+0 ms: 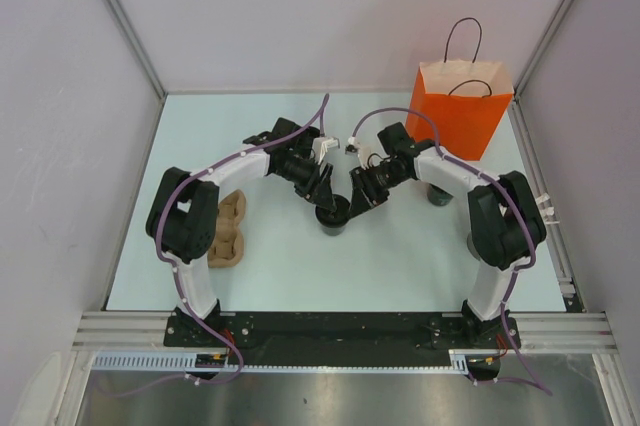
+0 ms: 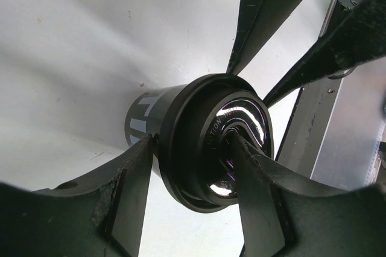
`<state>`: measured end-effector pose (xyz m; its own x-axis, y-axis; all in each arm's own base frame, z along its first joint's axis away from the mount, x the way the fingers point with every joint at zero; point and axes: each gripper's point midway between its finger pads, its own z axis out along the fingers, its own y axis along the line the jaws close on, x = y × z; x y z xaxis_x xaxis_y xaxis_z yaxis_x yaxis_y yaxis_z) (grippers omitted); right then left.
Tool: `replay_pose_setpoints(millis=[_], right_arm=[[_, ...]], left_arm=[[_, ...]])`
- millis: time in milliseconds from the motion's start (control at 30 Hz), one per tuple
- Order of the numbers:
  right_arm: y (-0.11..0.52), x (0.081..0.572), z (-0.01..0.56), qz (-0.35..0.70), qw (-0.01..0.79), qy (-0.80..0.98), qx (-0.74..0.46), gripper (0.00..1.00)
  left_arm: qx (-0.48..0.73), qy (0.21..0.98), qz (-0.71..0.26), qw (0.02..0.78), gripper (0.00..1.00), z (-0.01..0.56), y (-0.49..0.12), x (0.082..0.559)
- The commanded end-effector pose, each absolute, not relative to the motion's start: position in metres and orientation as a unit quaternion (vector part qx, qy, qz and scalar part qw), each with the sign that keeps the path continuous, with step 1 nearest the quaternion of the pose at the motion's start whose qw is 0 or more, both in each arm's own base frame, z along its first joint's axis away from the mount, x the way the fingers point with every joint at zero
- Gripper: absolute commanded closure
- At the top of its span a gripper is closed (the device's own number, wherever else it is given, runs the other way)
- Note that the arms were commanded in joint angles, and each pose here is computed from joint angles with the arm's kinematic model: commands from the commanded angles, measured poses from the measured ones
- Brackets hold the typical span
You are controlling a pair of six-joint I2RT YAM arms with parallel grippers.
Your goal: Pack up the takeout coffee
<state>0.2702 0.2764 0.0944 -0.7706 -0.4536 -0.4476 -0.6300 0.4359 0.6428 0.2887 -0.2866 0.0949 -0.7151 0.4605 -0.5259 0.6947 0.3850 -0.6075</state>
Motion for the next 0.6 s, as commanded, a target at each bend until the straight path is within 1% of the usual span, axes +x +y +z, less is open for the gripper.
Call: replay_pose_setpoints(millis=[0, 133, 233, 567], right_arm=[[0.254, 0.316, 0.058, 0.283, 0.181, 0.864, -0.376, 0.61], [0.265, 0.327, 0.091, 0.302, 0.206, 0.847, -0.385, 0.59], [0.269, 0.328, 0.102, 0.312, 0.211, 0.841, -0.389, 0.58], [0.278, 0.328, 0.128, 0.318, 0.231, 0.827, -0.401, 0.56]], left_arm=[[0.365, 0.822, -0.416, 0.133, 0.42, 0.091, -0.286, 0.286], [0.366, 0.819, -0.420, 0.139, 0.41, 0.098, -0.289, 0.288], [0.368, 0.815, -0.426, 0.141, 0.41, 0.103, -0.291, 0.288], [0.388, 0.783, -0.459, 0.160, 0.33, 0.139, -0.300, 0.288]])
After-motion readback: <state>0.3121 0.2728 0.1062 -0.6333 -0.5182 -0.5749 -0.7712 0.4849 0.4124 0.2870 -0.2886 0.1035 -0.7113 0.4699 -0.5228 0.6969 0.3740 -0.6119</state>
